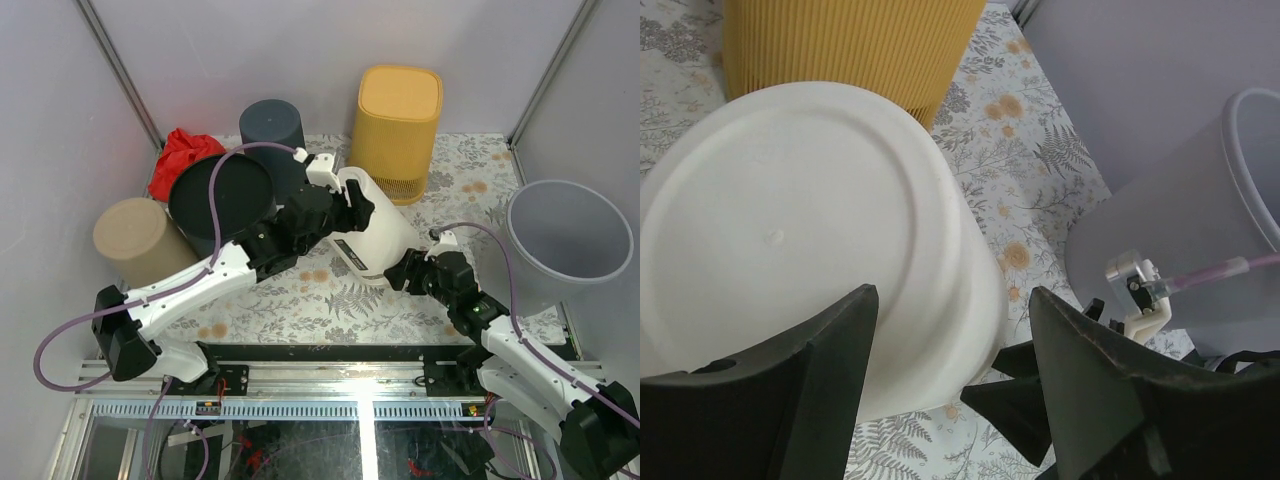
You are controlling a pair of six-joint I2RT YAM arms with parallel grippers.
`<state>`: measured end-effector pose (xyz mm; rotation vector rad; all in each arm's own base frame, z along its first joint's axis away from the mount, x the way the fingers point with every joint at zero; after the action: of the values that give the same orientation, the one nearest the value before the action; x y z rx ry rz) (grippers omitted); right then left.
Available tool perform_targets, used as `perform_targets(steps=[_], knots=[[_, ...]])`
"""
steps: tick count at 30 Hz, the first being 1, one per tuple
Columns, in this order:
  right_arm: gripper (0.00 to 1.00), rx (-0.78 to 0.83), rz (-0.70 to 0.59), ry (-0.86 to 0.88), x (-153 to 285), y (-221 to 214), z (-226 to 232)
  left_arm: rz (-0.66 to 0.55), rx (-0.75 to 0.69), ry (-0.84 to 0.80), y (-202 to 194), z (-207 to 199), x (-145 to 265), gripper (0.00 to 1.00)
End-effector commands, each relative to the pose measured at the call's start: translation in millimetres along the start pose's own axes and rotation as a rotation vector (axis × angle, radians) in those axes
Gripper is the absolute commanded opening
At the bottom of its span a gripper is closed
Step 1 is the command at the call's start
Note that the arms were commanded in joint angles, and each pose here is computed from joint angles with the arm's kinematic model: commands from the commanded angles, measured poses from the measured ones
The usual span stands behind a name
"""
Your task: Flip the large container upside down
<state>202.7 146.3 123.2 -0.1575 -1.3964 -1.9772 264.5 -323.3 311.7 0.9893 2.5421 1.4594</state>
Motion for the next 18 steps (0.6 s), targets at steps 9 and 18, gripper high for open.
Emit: perform_targets(steps=[9, 18], knots=[[0.68, -0.043, -0.300, 0.182, -2.4, 42.8, 28.8, 0.106, -0.042, -0.047, -31.2, -24.2, -13.6, 0.61], [0.69, -0.054, -0.301, 0.176, -7.2, 30.8, 21.9, 0.136, -0.078, -0.033, -47.1, -41.0, -25.5, 0.61]])
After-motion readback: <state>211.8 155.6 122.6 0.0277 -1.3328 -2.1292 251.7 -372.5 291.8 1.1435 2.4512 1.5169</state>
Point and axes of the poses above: each gripper's point midway between its finger pads, its own x axis back along the fingers, its own z axis along the line the jaws close on, y = z × x, the point moved 4 cm from there along x, back along the fingers, and after that the axes turned 7 degrees about x, right-handed, at the moved point
